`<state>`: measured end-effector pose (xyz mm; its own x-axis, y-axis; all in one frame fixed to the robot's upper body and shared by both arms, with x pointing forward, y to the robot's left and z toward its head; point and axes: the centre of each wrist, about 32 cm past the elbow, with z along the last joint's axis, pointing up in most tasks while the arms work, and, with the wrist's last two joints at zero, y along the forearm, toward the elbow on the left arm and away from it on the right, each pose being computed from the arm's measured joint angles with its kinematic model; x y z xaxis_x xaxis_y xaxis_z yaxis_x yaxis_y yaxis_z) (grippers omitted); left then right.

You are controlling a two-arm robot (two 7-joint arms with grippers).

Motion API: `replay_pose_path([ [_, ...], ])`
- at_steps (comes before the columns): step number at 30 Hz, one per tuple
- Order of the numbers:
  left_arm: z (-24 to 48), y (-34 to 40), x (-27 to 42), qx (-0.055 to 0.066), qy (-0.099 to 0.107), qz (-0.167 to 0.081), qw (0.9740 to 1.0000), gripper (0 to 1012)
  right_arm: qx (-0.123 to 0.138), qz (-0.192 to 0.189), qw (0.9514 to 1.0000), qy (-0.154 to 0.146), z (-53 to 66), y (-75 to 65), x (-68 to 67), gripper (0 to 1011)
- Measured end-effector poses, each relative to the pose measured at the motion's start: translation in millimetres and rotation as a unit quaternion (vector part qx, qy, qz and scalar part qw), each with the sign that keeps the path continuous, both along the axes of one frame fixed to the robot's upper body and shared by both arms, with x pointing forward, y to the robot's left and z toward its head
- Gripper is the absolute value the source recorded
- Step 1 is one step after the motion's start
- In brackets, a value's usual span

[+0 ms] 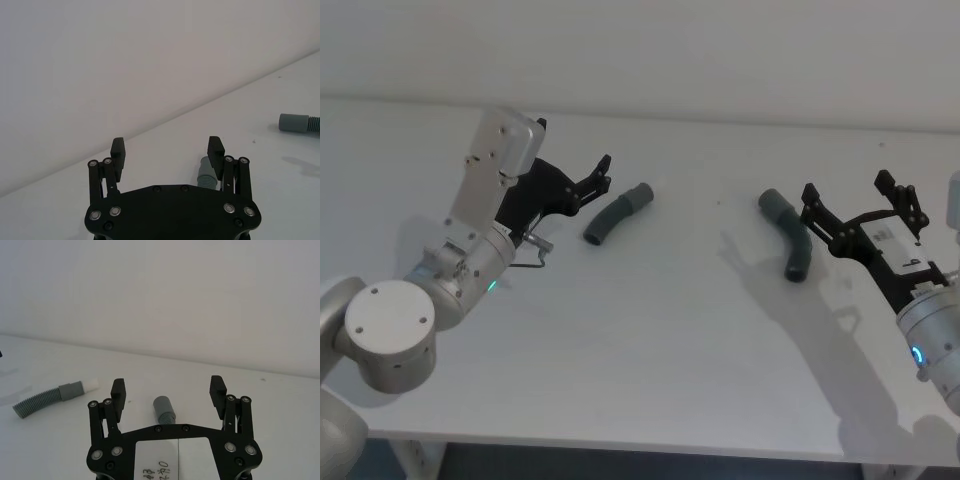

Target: Use both hands to pick up one end of the pipe from the table, align the ends, and insert them.

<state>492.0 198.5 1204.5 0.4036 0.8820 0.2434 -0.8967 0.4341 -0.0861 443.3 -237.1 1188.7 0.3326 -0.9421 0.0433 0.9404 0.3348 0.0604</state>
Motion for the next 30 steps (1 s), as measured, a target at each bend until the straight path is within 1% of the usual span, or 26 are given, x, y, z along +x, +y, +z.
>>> replay_pose_path([
  [30,-0.1,-0.1,0.0,0.000,0.000,0.000,1.0000,1000,0.000,0.000,1.0000,0.000,0.0,0.0,0.0,1002],
])
